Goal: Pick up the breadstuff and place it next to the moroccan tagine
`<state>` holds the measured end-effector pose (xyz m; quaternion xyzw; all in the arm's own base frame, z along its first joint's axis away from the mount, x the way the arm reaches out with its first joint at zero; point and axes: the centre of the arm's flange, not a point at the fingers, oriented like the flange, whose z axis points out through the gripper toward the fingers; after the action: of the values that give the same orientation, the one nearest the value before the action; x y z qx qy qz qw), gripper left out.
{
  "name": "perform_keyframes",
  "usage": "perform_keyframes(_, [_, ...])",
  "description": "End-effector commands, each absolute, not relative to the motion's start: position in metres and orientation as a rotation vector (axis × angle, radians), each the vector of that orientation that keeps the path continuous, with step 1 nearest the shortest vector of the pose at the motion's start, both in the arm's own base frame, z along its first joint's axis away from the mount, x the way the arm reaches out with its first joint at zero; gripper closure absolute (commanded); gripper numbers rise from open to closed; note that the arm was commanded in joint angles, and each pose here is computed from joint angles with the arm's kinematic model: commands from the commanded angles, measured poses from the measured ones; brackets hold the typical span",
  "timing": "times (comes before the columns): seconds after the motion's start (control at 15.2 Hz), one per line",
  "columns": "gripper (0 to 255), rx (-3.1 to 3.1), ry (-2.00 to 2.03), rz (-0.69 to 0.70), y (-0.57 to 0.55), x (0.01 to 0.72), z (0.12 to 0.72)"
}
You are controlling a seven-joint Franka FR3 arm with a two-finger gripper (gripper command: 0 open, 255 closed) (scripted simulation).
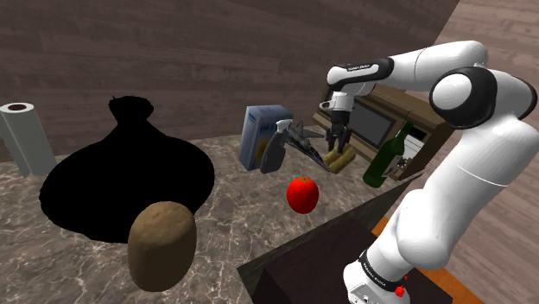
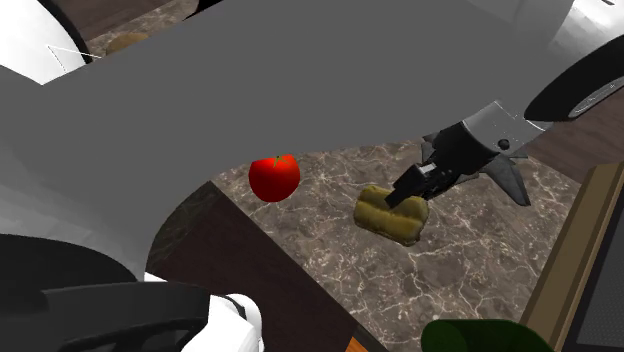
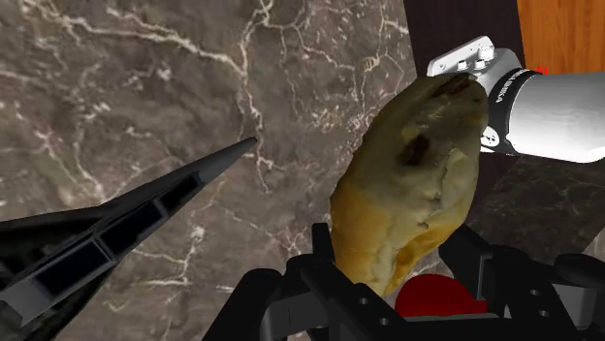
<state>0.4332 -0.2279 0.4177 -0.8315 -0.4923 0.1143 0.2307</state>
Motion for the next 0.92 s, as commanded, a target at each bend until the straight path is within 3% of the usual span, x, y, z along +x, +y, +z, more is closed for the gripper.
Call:
perform_keyframes(0.0, [255, -2.287, -1.354, 0.314, -0.227, 0.432, 0.43])
perform_keyframes(0.86, [255, -2.287, -1.354, 0.314, -0.227, 0.432, 0.499])
